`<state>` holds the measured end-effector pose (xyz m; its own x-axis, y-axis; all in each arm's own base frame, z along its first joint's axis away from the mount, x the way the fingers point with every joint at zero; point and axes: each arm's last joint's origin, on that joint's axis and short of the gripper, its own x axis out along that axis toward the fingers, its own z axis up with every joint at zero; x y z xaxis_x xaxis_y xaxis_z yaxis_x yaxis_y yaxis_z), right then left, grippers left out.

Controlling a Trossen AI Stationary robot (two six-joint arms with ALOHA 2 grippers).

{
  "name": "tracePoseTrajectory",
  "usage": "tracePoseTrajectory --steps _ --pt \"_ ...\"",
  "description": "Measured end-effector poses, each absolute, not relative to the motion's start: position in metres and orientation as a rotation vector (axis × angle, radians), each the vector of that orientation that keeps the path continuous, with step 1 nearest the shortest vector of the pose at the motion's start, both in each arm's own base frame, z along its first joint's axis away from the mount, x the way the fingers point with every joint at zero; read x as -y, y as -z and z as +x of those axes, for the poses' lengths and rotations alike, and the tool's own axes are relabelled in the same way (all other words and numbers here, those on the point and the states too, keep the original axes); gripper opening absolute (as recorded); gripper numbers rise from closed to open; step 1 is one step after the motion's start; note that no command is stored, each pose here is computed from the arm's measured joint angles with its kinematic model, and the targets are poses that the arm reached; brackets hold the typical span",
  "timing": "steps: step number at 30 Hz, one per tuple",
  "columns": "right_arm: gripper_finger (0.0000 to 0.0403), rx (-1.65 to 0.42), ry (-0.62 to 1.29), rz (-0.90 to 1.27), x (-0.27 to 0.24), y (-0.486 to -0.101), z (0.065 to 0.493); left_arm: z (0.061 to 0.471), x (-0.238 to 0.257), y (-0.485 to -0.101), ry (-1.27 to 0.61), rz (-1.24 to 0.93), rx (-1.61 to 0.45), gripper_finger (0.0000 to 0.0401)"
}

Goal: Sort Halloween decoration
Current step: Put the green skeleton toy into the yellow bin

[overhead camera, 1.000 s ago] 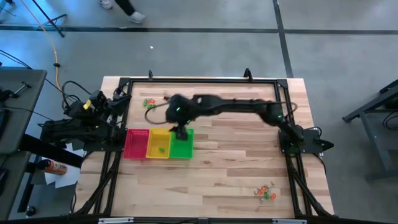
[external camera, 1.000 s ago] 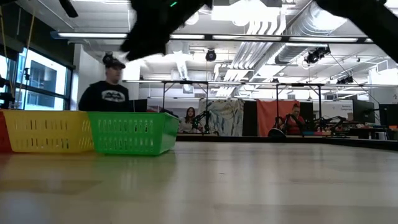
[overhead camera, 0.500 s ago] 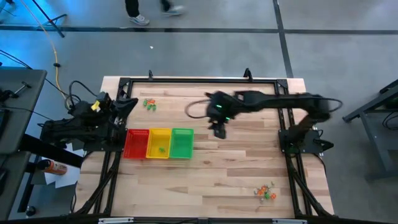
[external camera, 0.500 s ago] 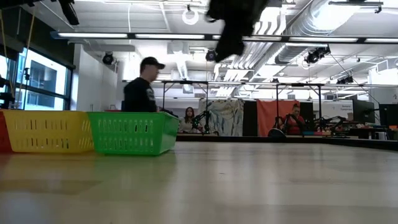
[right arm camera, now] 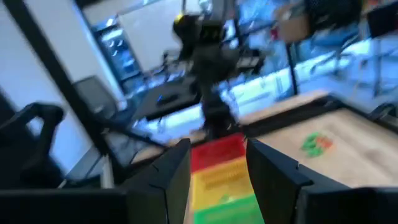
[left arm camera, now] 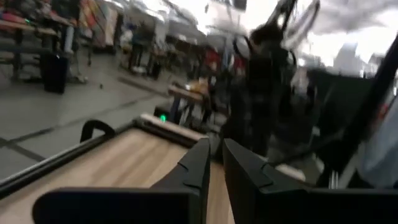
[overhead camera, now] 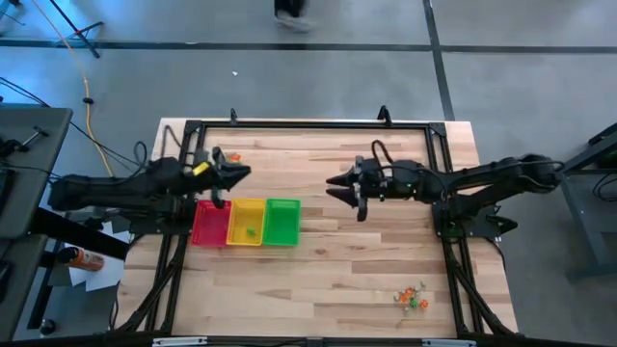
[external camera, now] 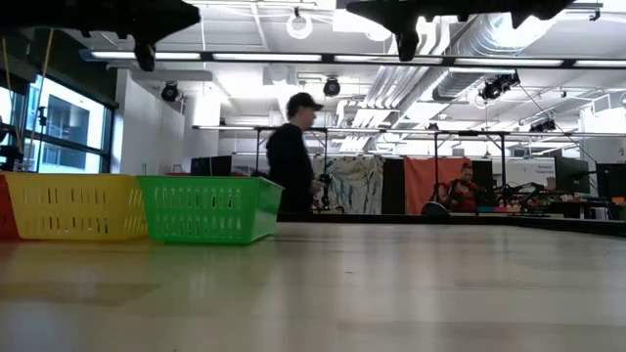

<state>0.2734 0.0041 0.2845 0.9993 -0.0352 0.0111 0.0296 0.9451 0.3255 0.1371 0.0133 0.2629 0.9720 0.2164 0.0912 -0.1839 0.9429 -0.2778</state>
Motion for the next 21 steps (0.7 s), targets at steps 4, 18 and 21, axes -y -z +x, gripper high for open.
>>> tracePoseTrajectory --steps 4,18,21 --pt "0.0149 -0.002 0.075 0.292 -0.003 -0.278 0.275 0.153 -0.013 -0.263 -0.159 -0.203 0.040 0.0035" --pt "0.0149 -0.003 0.074 0.286 -0.003 -0.278 0.276 0.161 -0.013 -0.262 -0.149 -0.181 0.006 0.0035" --pt "0.0149 -0.003 0.071 0.286 -0.003 -0.278 0.276 0.161 -0.013 -0.262 -0.148 -0.182 0.005 0.0035"
